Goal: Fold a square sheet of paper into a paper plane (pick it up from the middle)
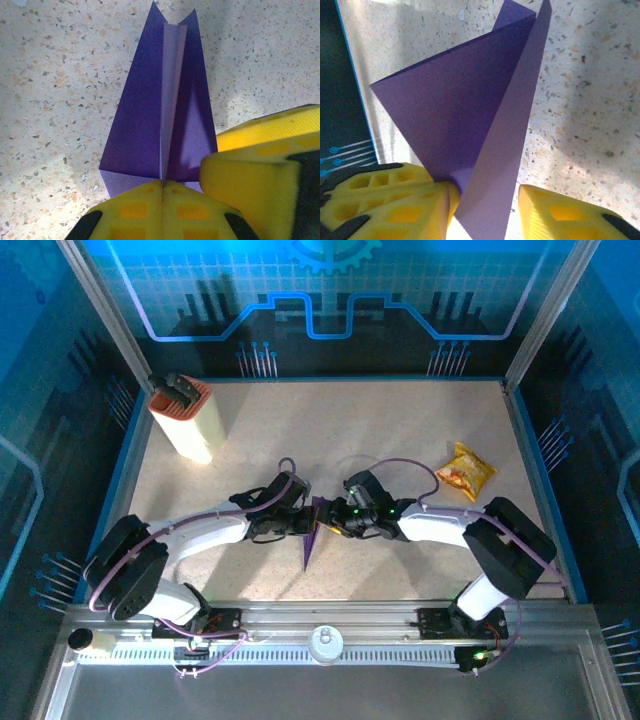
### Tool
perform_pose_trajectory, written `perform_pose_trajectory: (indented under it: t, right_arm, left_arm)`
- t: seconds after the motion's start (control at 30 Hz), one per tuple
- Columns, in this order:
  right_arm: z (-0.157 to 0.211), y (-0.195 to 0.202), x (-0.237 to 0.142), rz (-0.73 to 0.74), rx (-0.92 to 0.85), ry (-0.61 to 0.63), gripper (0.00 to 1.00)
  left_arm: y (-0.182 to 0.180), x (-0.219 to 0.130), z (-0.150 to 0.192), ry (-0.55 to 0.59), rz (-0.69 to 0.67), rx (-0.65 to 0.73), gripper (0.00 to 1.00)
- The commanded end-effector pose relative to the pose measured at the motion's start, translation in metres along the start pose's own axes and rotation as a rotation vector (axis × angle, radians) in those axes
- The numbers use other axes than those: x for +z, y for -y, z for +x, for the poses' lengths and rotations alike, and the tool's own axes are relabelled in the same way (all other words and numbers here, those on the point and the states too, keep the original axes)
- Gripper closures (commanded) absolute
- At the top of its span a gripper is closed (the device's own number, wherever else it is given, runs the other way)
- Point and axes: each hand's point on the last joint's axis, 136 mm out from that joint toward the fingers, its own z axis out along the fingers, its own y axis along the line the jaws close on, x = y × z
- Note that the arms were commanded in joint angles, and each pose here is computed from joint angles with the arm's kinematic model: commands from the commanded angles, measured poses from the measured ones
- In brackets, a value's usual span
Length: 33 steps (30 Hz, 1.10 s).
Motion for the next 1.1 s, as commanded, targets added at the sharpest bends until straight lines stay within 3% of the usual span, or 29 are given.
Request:
perform_pose_trajectory:
  t: [0.0,0.23,0.33,0.4,0.43,0.67,1.07]
  right_arm:
    - [0.011,0.011,0.007,0.05,-0.003,-0.047,0.66]
    - [0.013,0.027,0.005,0.11,0.007,-0.062,0.79]
    - [0.013,0.018,0.006,0.064,-0.015,-0.073,0.86]
    - [0.013,0.015,0.008,0.052,-0.023,-0.08,0.9]
    - [0.013,0.014,0.008,0.052,-0.025,-0.08,0.9]
    - [0.013,0.015,0.012,0.046,-0.017,-0.088,0.91]
    - [0.013,0.014,0.011,0.042,-0.017,-0.084,0.91]
  left_arm:
    - [-0.004,0.001,0.006,-0.013,-0.023,0.017,0.95]
    - [-0.011,0.005,0.011,-0.03,-0.044,0.009,0.92]
    - [-0.007,0.006,0.013,-0.046,-0.027,0.005,0.85]
    - [-0.006,0.006,0.015,-0.056,-0.017,0.006,0.74]
    - [-0.005,0.005,0.015,-0.06,-0.011,0.006,0.69]
    - [0.002,-0.006,0.024,-0.089,0.031,0.016,0.59]
    - [-0.001,-0.012,0.043,-0.117,0.046,-0.013,0.55]
